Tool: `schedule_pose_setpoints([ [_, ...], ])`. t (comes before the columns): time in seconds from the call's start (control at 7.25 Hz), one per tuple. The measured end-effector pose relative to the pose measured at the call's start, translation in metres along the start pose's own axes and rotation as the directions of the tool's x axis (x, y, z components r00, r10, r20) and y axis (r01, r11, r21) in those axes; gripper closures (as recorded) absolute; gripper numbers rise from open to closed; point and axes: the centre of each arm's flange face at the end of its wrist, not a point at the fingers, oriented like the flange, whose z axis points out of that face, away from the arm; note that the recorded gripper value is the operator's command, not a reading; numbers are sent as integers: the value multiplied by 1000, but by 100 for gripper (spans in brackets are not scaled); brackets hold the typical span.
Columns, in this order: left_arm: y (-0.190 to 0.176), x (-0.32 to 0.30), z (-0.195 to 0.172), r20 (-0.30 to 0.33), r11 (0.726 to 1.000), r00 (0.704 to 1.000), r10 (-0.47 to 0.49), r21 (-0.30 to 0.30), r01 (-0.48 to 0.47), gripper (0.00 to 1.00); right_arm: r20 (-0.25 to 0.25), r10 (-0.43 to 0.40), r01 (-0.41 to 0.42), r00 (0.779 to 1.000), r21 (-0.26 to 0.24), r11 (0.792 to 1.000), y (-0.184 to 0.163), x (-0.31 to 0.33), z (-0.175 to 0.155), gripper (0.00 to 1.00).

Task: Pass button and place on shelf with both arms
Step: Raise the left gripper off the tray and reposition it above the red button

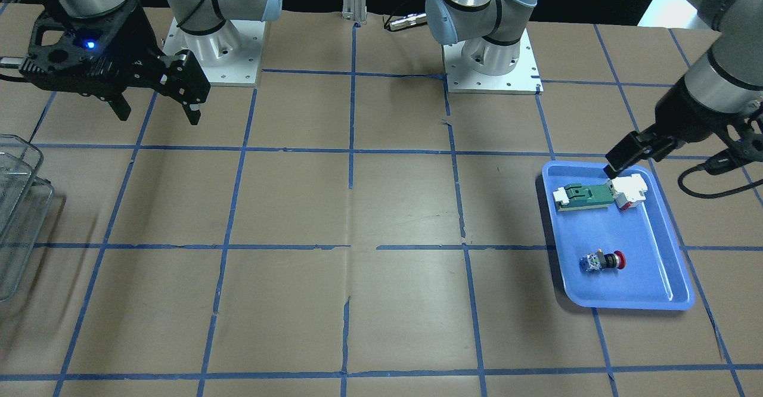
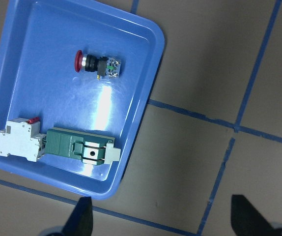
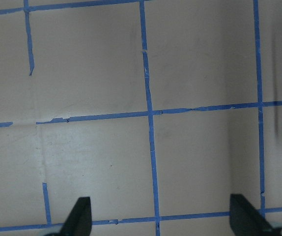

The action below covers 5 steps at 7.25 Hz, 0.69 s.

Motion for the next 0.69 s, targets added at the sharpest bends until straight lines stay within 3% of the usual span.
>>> schedule_pose_setpoints([
  [0.41, -60, -68, 24, -15, 977, 977, -211, 32, 211, 0, -3, 0, 0, 1000, -2, 1000, -1, 1, 1, 0],
  [0.69, -90, -96, 56, -25, 917, 917, -397, 14, 398, 0, -5, -4, 4, 1000, -4, 1000, -1, 2, 2, 0],
])
